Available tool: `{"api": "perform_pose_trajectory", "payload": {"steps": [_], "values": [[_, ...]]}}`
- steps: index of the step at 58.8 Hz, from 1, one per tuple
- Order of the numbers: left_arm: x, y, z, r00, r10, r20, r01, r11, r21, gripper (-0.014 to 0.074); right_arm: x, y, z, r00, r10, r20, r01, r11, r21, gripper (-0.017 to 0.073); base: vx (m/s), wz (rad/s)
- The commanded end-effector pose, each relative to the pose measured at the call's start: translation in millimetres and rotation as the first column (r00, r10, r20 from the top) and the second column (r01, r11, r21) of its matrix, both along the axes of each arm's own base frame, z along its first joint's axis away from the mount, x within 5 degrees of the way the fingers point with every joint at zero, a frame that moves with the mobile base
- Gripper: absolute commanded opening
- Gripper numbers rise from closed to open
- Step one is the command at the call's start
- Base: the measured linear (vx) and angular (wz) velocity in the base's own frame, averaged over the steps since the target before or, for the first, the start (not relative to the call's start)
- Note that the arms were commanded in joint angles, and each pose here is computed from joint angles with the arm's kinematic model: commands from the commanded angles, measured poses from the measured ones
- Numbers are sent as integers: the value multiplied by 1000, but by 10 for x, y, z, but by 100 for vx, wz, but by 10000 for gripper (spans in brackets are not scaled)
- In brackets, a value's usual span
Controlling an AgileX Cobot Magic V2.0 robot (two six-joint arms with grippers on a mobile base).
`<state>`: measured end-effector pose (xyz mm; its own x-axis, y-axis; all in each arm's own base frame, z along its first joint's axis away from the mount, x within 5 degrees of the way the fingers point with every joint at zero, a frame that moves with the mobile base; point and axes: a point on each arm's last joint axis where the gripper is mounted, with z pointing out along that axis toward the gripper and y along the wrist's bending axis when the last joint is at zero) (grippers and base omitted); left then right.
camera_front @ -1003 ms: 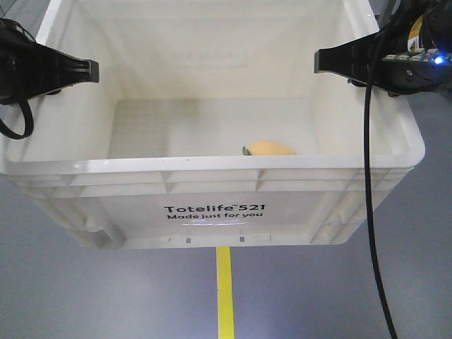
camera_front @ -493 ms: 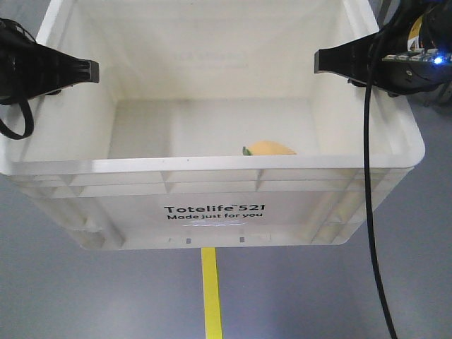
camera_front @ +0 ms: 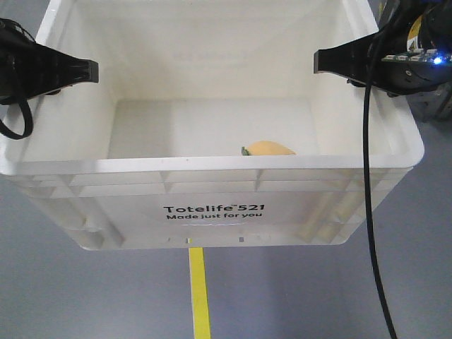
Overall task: Place moving items into box and shelve
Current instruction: 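Keep the tote held in both grippers while the base drives on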
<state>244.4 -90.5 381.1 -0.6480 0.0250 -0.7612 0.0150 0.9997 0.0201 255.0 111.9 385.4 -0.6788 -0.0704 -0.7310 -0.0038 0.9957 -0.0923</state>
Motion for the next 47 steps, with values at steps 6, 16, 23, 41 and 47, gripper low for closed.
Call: {"api": "perform_pose_trajectory", "payload": {"steps": [6,16,23,41,47], "values": [[-51,23,337,980,-48,196,50,999,-9,40,-29,-55,318,983,36,182,-35,999,-11,39,39,-15],[-51,23,337,980,-48,196,50,999,-9,40,-29,-55,318,983,36,182,-35,999,-11,39,37,-24],[-51,23,337,980,-48,196,50,999,-9,40,-29,-55,318,983,36,182,-35,999,-11,39,35,-34],[-51,24,336,980,-47,195,50,999,-9,40,-29,-55,318,983,36,182,-35,999,-11,39,31,-47],[-51,24,336,980,-47,195,50,999,-9,40,-29,-55,318,983,36,182,-35,999,-11,39,28,-51]]}}
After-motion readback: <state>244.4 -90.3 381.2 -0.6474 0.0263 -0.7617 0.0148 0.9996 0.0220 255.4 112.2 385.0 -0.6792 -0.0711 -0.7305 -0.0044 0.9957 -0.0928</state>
